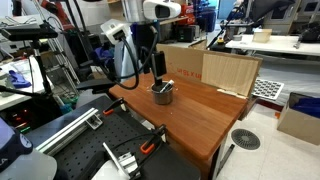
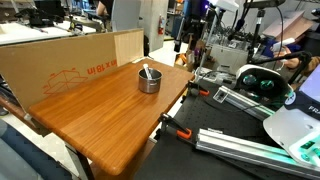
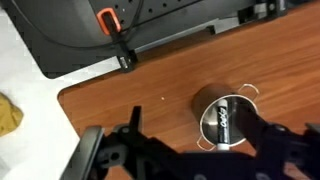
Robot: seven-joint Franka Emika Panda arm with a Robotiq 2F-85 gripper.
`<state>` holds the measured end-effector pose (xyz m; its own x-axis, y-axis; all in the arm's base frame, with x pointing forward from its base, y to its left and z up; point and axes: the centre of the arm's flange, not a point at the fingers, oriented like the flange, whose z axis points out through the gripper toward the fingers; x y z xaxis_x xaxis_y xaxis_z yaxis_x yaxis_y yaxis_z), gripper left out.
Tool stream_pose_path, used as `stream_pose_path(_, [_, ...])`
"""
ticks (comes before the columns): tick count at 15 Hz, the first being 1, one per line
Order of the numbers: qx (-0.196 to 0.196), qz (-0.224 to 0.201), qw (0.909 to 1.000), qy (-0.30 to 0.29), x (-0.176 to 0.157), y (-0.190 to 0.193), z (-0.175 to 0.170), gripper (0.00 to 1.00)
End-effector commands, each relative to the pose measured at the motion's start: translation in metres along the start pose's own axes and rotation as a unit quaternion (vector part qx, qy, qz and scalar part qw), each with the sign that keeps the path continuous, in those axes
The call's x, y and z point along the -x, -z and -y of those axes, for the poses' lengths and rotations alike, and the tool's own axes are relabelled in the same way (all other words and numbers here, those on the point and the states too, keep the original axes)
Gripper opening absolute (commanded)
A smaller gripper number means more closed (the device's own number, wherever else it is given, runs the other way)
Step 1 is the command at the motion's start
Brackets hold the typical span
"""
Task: Take the black marker out of the silver pot
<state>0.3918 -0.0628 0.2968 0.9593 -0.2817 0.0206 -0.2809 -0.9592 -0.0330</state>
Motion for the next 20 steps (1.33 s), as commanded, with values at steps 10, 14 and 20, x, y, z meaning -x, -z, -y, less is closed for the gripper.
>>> stream_pose_path(10, [-0.007,-0.008,0.9992,-0.037,-0.077,-0.061,0.026,1.0])
stream_pose_path(14, [-0.017,-0.008,0.999,-0.041,-0.088,-0.07,0.043,1.0])
stream_pose_path(20, [-0.013,0.007,0.9994,-0.03,-0.085,-0.074,0.049,1.0])
